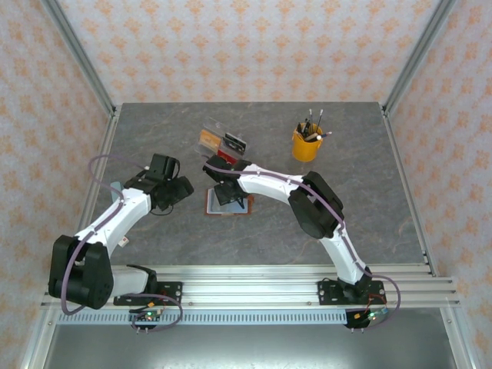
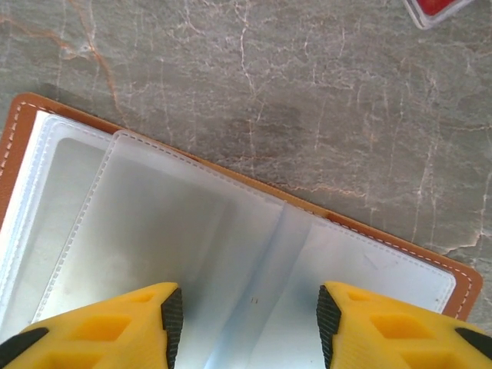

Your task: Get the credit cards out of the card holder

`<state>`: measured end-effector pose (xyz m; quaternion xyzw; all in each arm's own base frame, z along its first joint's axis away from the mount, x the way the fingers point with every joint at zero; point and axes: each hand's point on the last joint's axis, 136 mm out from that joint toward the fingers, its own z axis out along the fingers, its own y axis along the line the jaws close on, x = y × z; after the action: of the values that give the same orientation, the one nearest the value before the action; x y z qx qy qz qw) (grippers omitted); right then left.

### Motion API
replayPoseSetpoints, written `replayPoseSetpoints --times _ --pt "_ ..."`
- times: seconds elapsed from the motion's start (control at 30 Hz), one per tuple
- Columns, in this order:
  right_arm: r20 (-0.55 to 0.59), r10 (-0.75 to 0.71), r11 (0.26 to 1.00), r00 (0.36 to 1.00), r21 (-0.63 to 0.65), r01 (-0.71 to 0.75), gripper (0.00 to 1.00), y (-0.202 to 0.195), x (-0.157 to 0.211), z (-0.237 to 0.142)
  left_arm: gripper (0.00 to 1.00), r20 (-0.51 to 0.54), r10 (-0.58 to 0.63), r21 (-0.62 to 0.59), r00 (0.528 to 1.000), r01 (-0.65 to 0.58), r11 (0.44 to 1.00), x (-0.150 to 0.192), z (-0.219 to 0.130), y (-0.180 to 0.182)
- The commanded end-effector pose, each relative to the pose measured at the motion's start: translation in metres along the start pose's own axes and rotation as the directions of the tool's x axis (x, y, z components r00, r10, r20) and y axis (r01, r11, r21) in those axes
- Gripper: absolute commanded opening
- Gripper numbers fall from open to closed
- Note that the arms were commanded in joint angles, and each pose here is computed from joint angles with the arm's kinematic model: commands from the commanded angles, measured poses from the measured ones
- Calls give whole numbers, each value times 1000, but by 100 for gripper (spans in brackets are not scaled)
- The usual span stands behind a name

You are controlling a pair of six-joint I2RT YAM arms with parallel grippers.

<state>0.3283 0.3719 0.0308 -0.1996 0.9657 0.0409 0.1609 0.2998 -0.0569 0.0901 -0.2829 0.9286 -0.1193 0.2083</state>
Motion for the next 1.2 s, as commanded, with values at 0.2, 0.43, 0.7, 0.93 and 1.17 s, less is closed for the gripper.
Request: replayPoseSetpoints --times 0.2,0.43,0.7,0.93,1.17 --pt "-47 8 1000 999 -11 -9 43 -13 13 5 44 -183 42 280 982 11 960 38 27 -50" --pt "-46 27 998 999 -55 -29 42 -12 13 3 32 -236 91 314 968 -12 949 56 43 -71" --pt "-52 45 995 998 -86 -49 42 -12 14 3 26 -261 106 314 960 -19 949 59 59 -76" --pt "-60 61 991 996 -116 -67 39 -12 14 2 26 -288 102 298 952 -12 954 63 69 -74" --pt "-67 84 983 994 -156 -93 37 -10 14 2 28 -315 107 281 943 -14 960 69 75 -70"
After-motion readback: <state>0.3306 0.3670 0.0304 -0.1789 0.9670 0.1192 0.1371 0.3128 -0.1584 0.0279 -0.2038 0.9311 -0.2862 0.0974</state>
